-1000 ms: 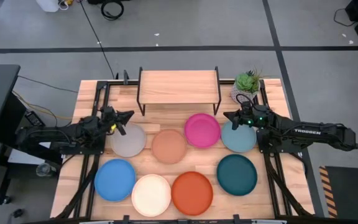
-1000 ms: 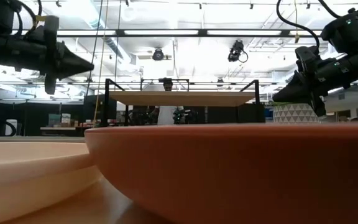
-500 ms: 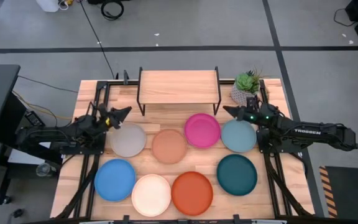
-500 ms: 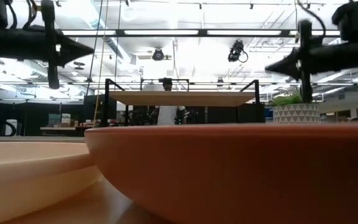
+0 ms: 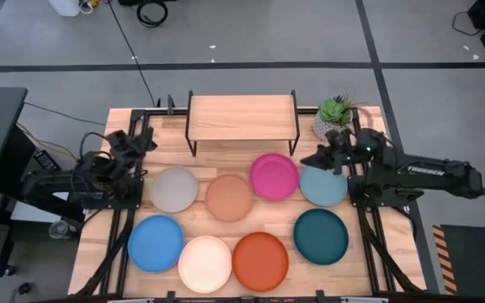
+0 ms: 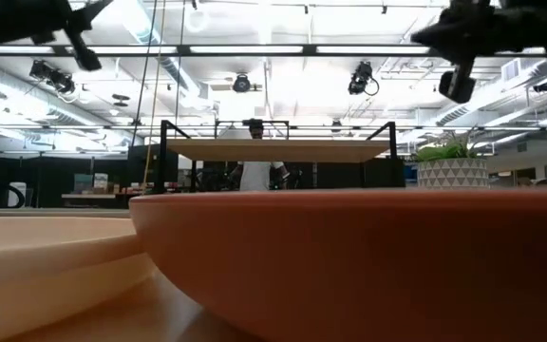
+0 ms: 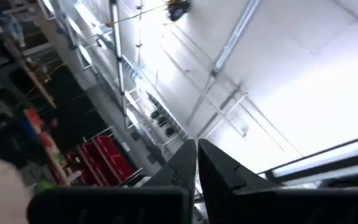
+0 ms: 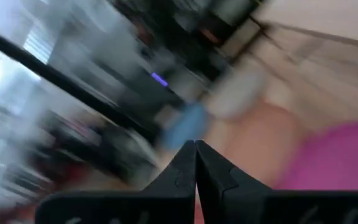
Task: Place and stack plates onto a shelf
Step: Put the pink plate on the shelf
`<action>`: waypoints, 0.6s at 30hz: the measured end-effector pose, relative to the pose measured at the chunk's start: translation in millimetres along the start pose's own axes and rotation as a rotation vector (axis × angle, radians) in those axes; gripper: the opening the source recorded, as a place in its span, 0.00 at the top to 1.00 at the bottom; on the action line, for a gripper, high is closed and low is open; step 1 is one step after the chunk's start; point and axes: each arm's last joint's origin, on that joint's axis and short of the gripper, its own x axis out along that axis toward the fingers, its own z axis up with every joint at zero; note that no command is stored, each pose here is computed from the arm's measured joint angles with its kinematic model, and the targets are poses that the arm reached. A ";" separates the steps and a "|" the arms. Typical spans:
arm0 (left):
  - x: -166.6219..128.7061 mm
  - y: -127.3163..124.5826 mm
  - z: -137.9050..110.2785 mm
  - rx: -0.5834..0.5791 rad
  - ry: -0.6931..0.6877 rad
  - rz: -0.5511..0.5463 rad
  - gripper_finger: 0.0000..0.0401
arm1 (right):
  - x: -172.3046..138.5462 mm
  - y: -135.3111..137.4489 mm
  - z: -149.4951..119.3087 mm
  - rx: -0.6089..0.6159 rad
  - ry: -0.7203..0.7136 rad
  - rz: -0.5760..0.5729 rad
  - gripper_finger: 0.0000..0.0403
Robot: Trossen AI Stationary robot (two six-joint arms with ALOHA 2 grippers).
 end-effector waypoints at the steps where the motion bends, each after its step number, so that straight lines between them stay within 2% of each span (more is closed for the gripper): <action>1: 3.3 -3.0 0.2 0.023 0.013 0.001 0.94 | 0.6 4.1 2.3 -0.054 0.051 -0.072 0.98; 4: 13.6 -15.0 3.1 0.079 0.032 -0.032 0.94 | 4.9 13.6 7.2 -0.200 0.200 -0.252 0.98; 6: 20.4 -21.0 3.8 0.118 0.045 -0.030 0.94 | 12.8 19.0 8.9 -0.286 0.289 -0.304 0.98; 12: 36.3 -27.0 -0.2 0.238 0.142 0.089 0.94 | 49.7 25.7 -3.2 -0.572 0.507 -0.242 0.98; 15: 42.4 -28.6 -2.4 0.288 0.229 0.184 0.94 | 68.1 23.2 -16.6 -0.629 0.611 -0.247 0.95; 18: 48.0 -33.9 -1.1 0.320 0.300 0.261 0.93 | 85.6 21.9 -30.3 -0.637 0.709 -0.238 0.88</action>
